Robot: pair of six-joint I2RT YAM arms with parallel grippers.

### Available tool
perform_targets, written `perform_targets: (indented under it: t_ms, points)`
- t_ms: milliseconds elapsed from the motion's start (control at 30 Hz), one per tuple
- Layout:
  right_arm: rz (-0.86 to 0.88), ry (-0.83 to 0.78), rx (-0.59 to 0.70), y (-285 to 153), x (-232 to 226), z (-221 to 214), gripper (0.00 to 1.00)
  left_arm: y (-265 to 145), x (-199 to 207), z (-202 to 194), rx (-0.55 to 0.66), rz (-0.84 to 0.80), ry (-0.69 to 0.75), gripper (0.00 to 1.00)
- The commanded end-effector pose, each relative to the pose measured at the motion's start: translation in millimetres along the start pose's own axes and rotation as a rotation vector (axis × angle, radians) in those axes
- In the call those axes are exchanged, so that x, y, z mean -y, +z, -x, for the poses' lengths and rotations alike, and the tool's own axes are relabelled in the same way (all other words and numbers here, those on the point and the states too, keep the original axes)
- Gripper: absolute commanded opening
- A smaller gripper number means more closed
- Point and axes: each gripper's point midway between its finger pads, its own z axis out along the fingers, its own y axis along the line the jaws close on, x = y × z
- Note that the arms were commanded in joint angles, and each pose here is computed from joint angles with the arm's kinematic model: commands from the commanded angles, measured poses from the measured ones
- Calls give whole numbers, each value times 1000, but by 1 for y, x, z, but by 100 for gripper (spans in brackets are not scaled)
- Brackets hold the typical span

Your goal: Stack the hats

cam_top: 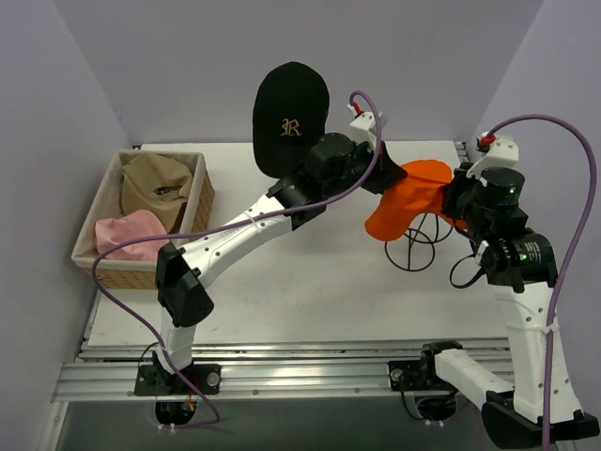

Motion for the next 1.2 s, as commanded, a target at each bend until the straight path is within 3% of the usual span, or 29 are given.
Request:
perform_targets:
  t_ms: [0, 167, 433, 633, 1000, 1067, 1167]
  points:
    - [-214, 9, 84, -9, 44, -1, 1, 1, -39, 7, 35, 111, 9, 3]
    - [-290, 35, 93, 13, 58, -24, 2, 18, -44, -12, -2, 97, 0, 2]
    - [-434, 63, 176, 22, 84, -10, 0, 37, -57, -29, -20, 107, 22, 3]
    - [-489, 68, 93, 32, 105, -38, 0, 43, -54, -35, -33, 69, 22, 2]
    - [-556, 128, -17, 44, 144, -51, 0, 44, -61, -38, -41, 104, 37, 2]
    - [-527, 130, -35, 52, 140, -55, 5, 46, -65, -41, -45, 114, 41, 2]
    - [-499, 141, -18, 53, 136, -52, 25, 45, -67, -45, -55, 121, 44, 10]
